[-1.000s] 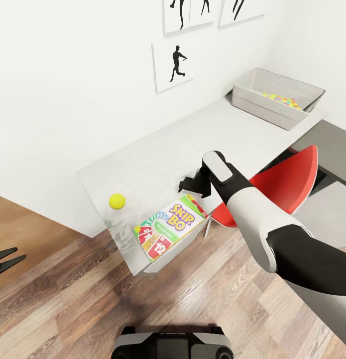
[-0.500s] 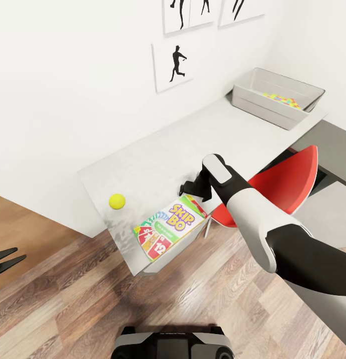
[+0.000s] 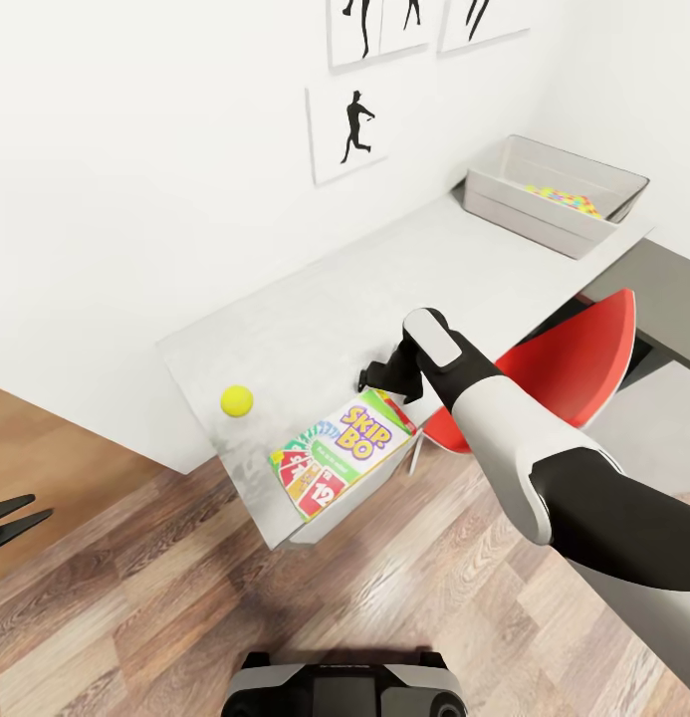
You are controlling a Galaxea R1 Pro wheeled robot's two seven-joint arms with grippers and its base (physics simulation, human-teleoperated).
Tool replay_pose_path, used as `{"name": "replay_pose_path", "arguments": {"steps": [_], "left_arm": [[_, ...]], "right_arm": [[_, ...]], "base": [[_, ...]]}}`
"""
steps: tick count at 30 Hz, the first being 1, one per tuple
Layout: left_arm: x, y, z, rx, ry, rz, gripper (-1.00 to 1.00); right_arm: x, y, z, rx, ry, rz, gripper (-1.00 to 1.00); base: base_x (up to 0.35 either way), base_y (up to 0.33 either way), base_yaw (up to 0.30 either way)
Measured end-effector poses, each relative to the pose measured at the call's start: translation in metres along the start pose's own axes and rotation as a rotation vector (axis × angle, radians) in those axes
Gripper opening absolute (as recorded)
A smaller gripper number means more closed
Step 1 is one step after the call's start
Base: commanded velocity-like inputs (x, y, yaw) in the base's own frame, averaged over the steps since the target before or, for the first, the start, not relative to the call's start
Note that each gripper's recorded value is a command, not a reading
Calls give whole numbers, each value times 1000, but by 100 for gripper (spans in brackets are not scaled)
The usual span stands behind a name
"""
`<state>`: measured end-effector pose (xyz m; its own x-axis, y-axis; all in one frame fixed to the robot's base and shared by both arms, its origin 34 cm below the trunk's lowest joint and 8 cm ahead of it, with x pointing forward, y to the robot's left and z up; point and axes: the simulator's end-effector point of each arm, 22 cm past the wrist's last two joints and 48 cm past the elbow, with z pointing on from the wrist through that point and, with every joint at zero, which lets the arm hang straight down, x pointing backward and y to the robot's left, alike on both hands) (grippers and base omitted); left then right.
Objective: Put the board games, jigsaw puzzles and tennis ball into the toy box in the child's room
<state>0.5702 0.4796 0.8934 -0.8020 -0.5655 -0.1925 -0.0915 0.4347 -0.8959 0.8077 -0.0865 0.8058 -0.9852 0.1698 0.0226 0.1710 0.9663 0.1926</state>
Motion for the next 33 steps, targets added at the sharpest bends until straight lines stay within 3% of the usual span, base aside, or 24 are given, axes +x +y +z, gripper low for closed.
{"name": "replay_pose_path", "arguments": {"steps": [33], "left_arm": [[0, 0, 0, 0, -2, 0, 100]], "right_arm": [[-1, -3, -1, 14, 15, -2, 100]], "base": [[-17, 0, 0]]}}
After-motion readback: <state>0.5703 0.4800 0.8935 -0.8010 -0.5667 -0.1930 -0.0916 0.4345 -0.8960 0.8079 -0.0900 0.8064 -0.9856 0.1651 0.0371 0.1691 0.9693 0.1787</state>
